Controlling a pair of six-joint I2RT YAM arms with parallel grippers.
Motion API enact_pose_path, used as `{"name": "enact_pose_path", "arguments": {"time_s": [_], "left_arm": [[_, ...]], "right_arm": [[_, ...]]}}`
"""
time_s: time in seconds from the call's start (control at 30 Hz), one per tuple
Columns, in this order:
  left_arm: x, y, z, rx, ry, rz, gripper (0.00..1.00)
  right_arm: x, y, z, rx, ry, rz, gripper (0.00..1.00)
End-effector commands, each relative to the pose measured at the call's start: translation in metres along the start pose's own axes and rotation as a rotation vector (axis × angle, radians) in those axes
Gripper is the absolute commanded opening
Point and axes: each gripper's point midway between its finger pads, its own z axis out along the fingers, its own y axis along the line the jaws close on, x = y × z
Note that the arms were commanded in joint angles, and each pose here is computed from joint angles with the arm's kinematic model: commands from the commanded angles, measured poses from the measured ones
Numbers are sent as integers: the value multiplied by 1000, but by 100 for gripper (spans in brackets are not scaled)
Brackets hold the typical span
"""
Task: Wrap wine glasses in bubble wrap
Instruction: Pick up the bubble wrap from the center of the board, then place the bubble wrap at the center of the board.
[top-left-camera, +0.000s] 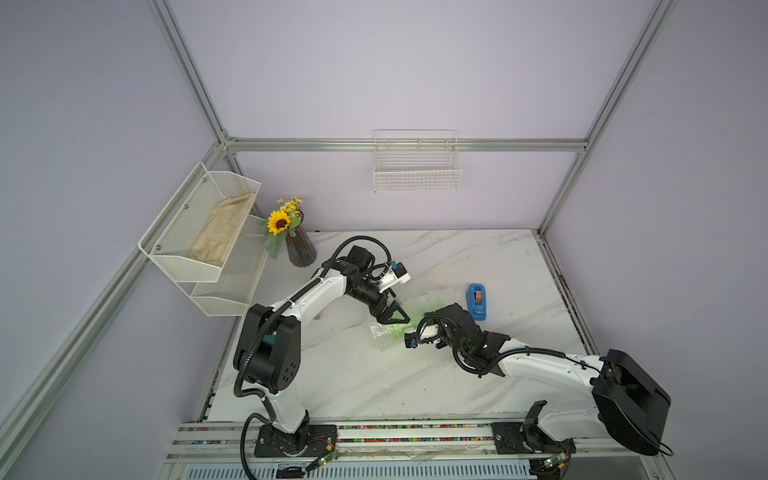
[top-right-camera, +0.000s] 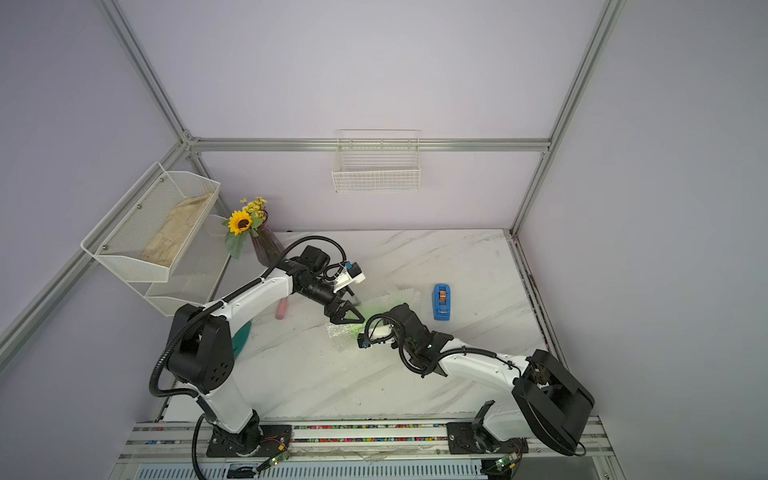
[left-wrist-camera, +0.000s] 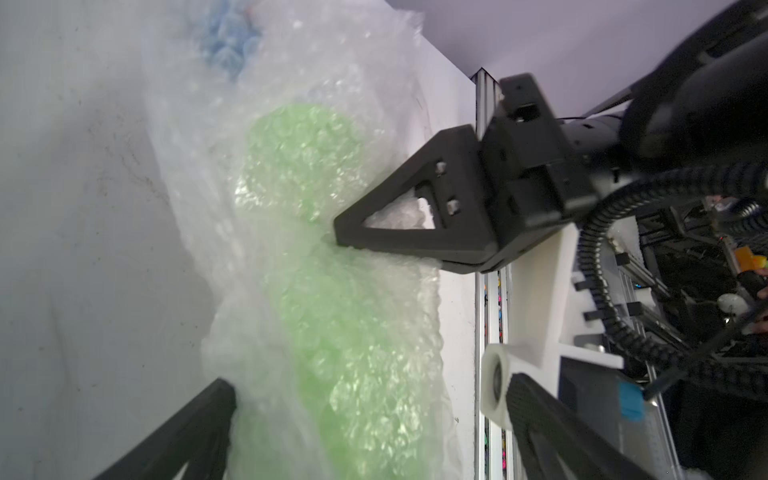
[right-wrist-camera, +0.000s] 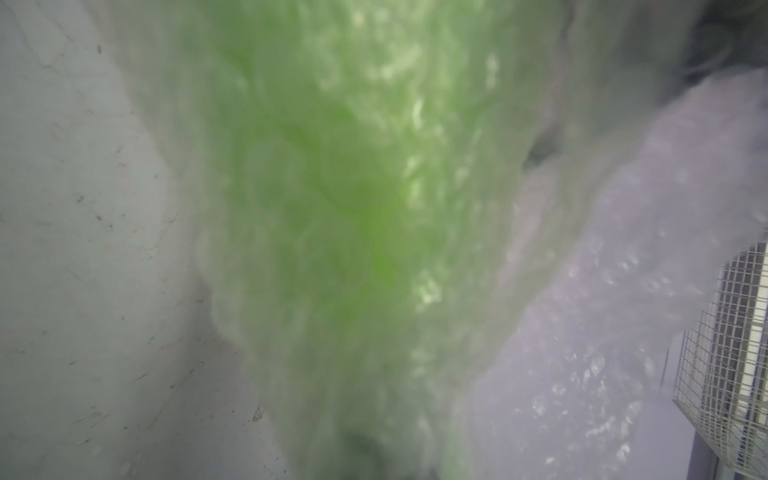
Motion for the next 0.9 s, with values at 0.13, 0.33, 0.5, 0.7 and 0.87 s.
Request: {"name": "enact_pose_path", "arguments": {"time_s": [0.13,0.33,0.5,0.7,0.87], "left_arm": [[17,-23,15,-64,117,212,100],[30,-7,22,-185,209,298,100],[48,-8,27,-163,247,315,100],[57,-31,31,-74,217,345,100],[68,-24,41,-90,241,328,100]], "right_arm": [[-16,-7,-5,-44,-64,90,0],[-21,-4,-8,-76,-87,98,0],[-18,-1,-7,-74,-74,80,0],[-17,5,-4,-95,-67,93,0],[-18,1,-2,-87,-64,106,0]]}}
